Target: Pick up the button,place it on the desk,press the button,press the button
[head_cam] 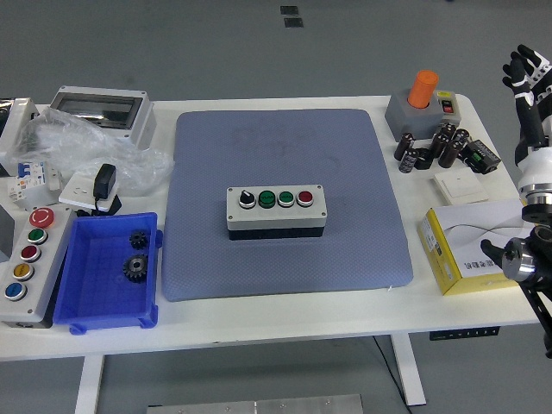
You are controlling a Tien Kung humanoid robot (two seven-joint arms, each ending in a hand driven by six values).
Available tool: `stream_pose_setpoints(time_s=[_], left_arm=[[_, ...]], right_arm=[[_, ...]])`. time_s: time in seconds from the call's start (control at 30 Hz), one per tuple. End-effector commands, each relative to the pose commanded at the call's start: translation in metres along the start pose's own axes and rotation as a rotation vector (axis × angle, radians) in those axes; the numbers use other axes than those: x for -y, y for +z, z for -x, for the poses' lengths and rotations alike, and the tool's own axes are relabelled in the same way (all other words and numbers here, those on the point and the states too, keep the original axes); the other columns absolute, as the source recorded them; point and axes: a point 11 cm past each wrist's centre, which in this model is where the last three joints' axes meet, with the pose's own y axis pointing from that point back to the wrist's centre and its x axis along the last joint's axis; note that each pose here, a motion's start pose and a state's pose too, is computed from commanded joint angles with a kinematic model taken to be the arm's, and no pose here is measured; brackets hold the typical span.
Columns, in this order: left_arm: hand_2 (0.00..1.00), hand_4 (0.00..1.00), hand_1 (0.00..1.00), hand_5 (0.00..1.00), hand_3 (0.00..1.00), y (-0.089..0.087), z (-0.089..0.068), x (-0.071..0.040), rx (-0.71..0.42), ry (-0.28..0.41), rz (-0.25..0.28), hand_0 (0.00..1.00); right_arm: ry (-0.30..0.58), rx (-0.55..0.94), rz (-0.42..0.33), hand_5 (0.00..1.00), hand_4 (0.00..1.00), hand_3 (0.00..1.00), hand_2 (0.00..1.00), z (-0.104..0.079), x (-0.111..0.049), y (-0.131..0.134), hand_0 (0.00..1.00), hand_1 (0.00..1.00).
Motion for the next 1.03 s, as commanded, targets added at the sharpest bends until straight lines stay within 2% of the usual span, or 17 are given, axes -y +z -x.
stream_pose_setpoints(time_s=[0.27, 0.67, 1.03], left_arm=[[0.601, 0.788, 0.627, 0.322, 0.620, -0.005, 0.001, 0.000, -0.008, 0.003, -0.019, 0.576], [0.597, 0.763, 0.627, 0.311, 0.621, -0.007, 0.000, 0.000, -0.014, 0.008, -0.030, 0.577], [0.595, 0.740, 0.626, 0.294, 0.620, -0.014, 0.004, -0.001, -0.016, 0.003, -0.049, 0.578]], right_arm=[[0.020, 0.018, 0.008, 0.762, 0.998, 0.743, 0.758, -0.006, 0.000, 0.001, 0.779, 0.738], [-0.037, 0.011, -0.004, 0.780, 0.998, 0.740, 0.758, 0.012, 0.006, -0.005, 0.781, 0.739], [-0.015, 0.086, -0.011, 0.783, 0.998, 0.741, 0.758, 0.004, 0.010, -0.005, 0.785, 0.741]])
